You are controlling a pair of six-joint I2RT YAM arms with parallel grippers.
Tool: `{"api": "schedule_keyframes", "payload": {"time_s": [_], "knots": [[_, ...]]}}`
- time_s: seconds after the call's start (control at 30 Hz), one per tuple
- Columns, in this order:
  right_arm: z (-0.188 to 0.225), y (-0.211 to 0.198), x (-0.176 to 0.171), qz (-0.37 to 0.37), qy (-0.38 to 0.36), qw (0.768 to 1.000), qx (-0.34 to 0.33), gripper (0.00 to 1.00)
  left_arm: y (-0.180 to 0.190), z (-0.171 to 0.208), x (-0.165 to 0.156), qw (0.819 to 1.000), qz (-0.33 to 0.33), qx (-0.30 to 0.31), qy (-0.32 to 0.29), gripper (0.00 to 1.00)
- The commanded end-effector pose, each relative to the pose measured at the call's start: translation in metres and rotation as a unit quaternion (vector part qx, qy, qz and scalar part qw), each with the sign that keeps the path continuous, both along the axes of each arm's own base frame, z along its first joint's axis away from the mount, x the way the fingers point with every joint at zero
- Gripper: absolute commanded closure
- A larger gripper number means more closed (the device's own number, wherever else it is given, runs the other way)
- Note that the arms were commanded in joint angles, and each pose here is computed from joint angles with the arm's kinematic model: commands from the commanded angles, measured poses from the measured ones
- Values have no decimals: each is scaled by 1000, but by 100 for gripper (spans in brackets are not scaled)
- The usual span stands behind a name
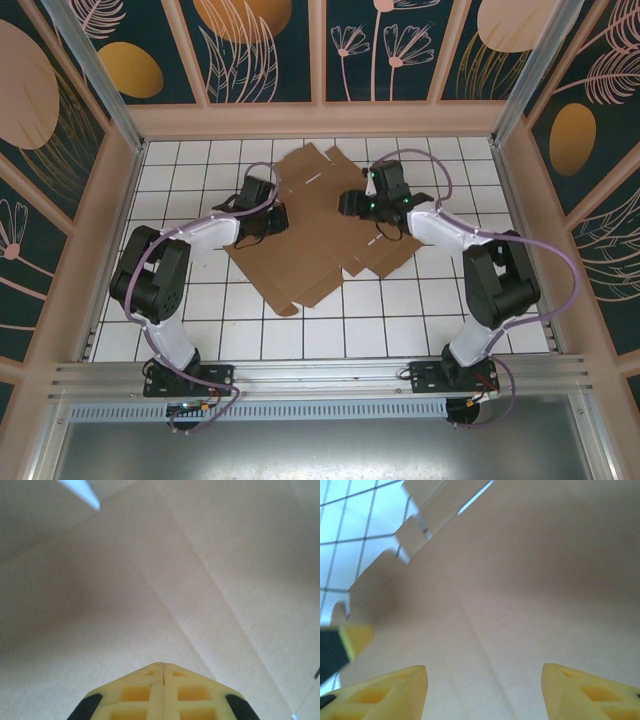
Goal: Fold the paper box
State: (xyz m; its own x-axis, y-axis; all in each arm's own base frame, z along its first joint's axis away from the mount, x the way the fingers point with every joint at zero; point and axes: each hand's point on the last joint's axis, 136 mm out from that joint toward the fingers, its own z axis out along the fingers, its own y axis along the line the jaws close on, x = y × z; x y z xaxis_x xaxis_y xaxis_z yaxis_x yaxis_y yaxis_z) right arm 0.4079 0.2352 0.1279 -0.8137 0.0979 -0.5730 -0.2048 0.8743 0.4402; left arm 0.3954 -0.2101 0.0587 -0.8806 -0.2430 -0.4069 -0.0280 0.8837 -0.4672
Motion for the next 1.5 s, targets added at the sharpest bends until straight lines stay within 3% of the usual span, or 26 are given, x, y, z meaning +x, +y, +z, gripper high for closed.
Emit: {"api": "schedule_keyframes", "payload": {"time_s": [0.0,0.23,0.47,0.63,0.77,0.83,0.9,1.17,1.23,1.47], "knots": [[-22,-14,24,0,0,998,-65,38,-1,-23,-16,999,-7,-7,37,100],[-83,0,38,73,69,990,-95,40,3,-32,-14,998,13,-6,54,100],[-113,21,-5,128,110,983,-79,43,16,-48,-4,997,25,4,72,100],[-91,53,-50,199,108,974,-6,43,31,-55,9,996,33,20,81,100],[-38,59,-53,195,67,976,65,41,32,-52,19,996,21,39,74,100],[-5,51,-43,181,20,979,92,40,33,-48,24,996,17,51,67,100],[13,31,-21,140,-5,987,76,39,34,-47,28,996,11,61,63,100],[-20,-82,55,-1,26,999,33,29,33,-55,34,996,3,65,61,100],[-36,-93,61,-2,55,997,50,1,34,-59,34,996,2,63,63,100],[-62,-84,52,62,99,983,140,4,28,-59,34,997,-18,43,60,100]]}}
